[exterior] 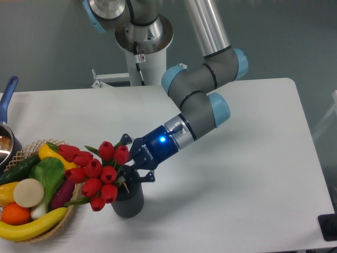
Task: Insert the flowers into the vase
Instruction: 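Open the gripper to release the tulips in the vase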
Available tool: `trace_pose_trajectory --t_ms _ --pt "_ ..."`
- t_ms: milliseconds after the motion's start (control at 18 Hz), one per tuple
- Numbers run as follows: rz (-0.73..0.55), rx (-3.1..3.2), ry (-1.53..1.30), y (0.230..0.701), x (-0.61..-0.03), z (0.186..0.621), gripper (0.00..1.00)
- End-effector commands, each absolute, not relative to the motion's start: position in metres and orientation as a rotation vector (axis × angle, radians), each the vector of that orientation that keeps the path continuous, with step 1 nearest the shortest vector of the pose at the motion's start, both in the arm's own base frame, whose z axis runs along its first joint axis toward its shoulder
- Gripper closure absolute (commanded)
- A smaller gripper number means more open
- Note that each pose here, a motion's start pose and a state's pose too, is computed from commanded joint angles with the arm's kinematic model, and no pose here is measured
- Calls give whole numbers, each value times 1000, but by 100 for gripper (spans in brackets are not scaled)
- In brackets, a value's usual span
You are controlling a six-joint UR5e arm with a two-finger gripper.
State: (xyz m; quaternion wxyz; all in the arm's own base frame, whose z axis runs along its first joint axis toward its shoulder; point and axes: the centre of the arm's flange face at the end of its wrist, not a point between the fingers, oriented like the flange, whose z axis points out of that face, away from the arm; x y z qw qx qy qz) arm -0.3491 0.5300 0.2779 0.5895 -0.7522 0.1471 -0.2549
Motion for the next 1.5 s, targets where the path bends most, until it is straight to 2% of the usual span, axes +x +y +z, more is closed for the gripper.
trace_pose_trajectory --t_ms 278,389,500,611,722,778,889,1056,1111,1500 --pt "-591 -1754 343 530 -352 270 72" --pt "-575 -1751 357 529 -355 264 65" --pt "-576 -1753 349 524 -356 257 64" --pt "-557 -1748 354 521 -361 258 47" --pt "-553 -1749 346 518 -365 257 37" --pt "-549 -1748 347 517 -366 258 27" --pt "-546 -1748 346 516 -367 259 21" --pt "-540 -1748 344 514 -369 260 3" --pt "-535 -1748 341 512 -372 261 0" --pt "-449 -1796 359 494 -378 291 0"
